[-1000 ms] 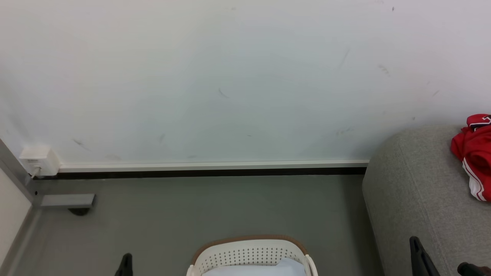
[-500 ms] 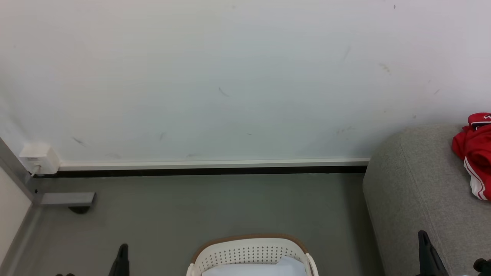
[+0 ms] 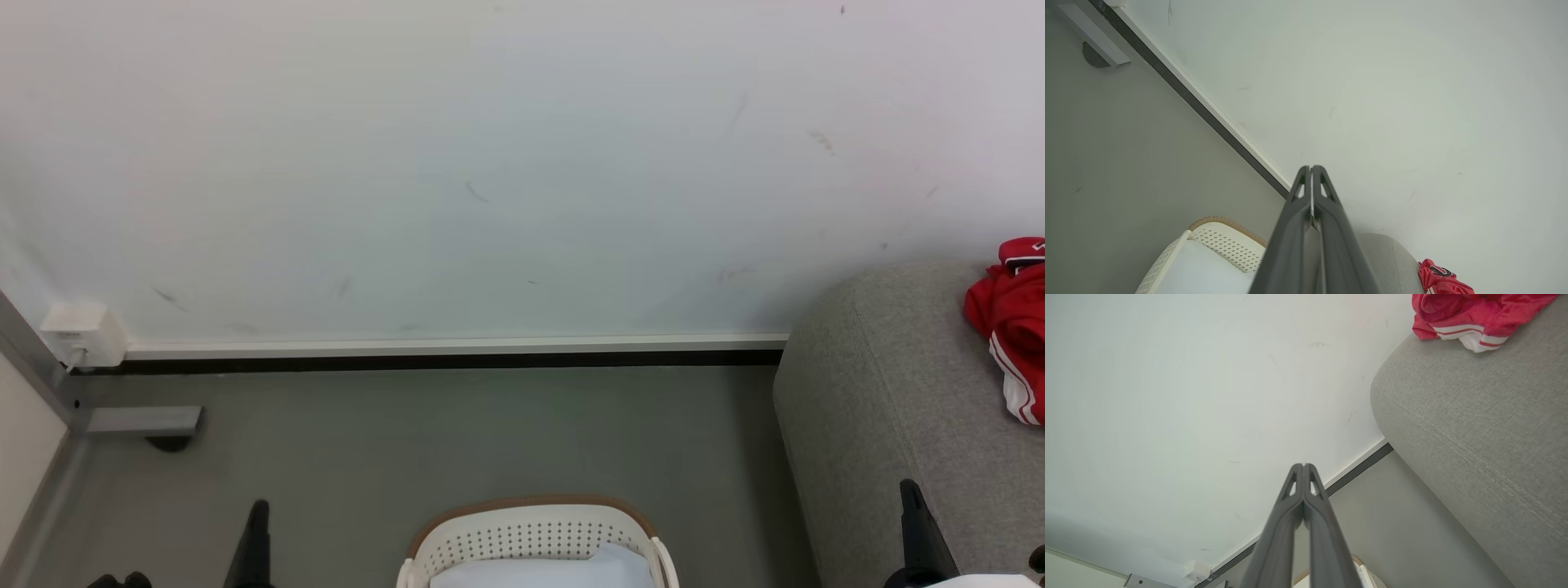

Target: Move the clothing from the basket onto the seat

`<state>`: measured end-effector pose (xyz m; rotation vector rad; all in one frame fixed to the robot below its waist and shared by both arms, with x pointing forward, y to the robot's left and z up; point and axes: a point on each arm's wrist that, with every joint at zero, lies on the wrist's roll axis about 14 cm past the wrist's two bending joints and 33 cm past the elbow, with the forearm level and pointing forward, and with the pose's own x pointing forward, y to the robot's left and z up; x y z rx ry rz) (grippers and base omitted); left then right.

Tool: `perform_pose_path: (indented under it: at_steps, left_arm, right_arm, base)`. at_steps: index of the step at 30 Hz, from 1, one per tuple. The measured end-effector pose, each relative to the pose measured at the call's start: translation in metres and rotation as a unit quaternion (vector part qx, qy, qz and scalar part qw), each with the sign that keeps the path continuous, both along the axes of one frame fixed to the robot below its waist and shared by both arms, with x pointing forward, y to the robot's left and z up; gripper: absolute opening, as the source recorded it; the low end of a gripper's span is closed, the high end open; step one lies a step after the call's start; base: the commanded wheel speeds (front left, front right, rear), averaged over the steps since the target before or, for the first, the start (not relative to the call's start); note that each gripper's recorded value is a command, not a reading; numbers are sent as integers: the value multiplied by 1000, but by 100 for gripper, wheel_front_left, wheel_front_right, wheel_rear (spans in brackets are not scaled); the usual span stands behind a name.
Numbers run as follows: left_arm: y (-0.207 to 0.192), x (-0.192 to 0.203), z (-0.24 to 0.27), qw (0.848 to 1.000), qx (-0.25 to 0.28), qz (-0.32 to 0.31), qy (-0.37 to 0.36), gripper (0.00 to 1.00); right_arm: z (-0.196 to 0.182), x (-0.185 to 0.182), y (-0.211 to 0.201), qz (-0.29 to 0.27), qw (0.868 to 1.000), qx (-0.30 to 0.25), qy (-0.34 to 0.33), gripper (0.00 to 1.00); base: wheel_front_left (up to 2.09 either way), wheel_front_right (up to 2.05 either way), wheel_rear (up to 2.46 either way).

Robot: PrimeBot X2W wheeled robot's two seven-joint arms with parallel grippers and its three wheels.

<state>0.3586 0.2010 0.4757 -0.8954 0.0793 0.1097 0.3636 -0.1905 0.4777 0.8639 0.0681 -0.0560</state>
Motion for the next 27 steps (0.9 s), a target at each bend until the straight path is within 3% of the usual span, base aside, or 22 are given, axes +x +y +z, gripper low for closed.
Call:
perform_pose_path:
  at_steps: [27]
  left_arm:
    - [0, 13, 14, 990, -139, 4, -18, 0]
  right_arm:
    - [12, 12, -5, -10, 989, 150, -13, 0]
  base:
    - [0, 0, 0]
